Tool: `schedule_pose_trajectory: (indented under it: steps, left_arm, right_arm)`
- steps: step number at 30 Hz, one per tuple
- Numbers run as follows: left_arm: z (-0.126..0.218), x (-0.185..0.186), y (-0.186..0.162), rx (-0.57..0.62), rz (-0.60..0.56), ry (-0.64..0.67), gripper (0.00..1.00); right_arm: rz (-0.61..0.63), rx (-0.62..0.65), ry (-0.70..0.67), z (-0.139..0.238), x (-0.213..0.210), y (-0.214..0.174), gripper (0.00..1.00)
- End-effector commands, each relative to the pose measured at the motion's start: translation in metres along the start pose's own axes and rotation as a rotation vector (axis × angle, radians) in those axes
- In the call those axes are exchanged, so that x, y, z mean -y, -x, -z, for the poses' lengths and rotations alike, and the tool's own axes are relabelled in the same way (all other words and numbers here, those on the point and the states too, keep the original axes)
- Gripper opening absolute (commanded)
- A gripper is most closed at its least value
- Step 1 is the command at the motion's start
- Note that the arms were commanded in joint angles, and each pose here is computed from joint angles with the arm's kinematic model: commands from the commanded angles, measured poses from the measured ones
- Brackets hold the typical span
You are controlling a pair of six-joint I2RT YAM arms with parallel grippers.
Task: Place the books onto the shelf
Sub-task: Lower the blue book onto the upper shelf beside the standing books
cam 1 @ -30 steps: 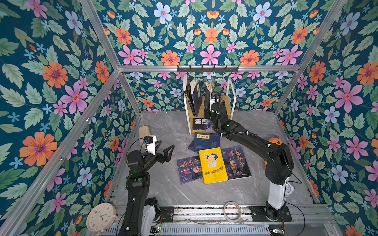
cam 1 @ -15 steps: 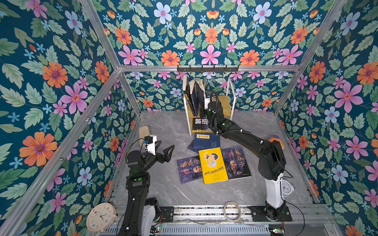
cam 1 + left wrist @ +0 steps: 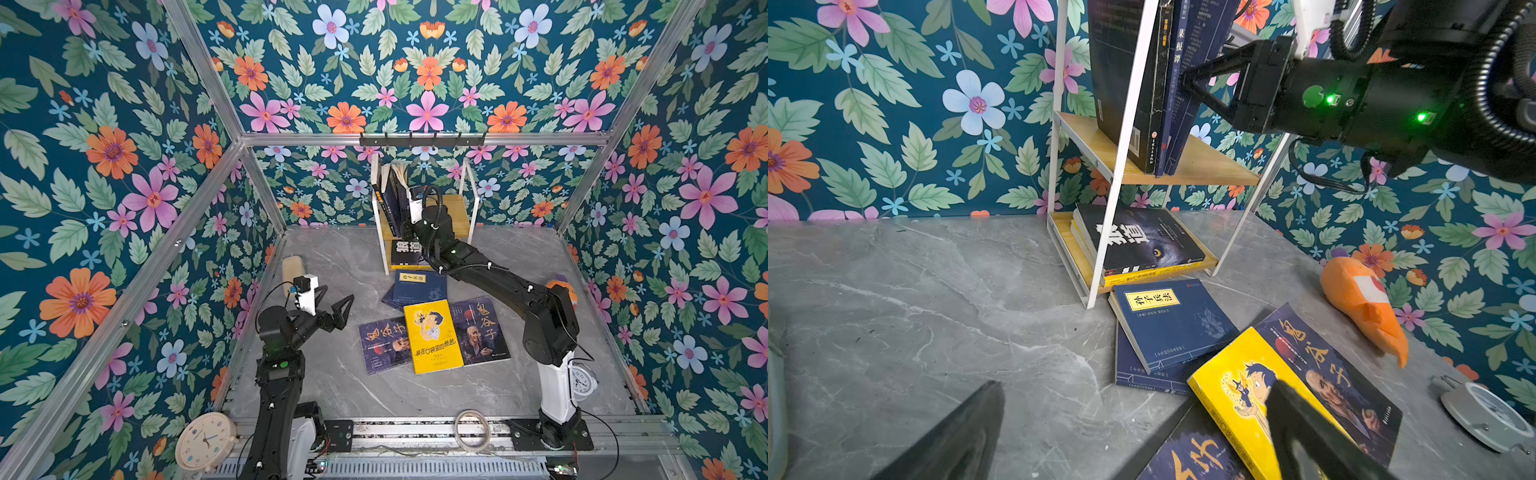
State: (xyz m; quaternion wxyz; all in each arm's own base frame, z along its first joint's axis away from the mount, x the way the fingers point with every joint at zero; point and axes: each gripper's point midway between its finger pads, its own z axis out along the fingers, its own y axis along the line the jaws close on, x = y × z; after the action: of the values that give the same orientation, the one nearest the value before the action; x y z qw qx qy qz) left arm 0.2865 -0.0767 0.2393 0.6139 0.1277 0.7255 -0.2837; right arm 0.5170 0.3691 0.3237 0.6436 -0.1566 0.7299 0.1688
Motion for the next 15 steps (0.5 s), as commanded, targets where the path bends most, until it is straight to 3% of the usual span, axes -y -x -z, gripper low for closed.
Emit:
schedule_pose_trajectory:
  steps: [1, 15]
  left_arm:
    - [0.0, 0.001, 0.004, 0.012, -0.018, 0.0, 1.0]
    - [0.0, 0.0, 0.003, 0.01, -0.021, 0.003, 1.0]
  right_arm:
    - [0.03, -0.124, 0.071, -0.002, -0.013, -0.034, 0.0]
    - [0.044, -0.131, 0.165, 0.006, -0.028, -0.029, 0.1]
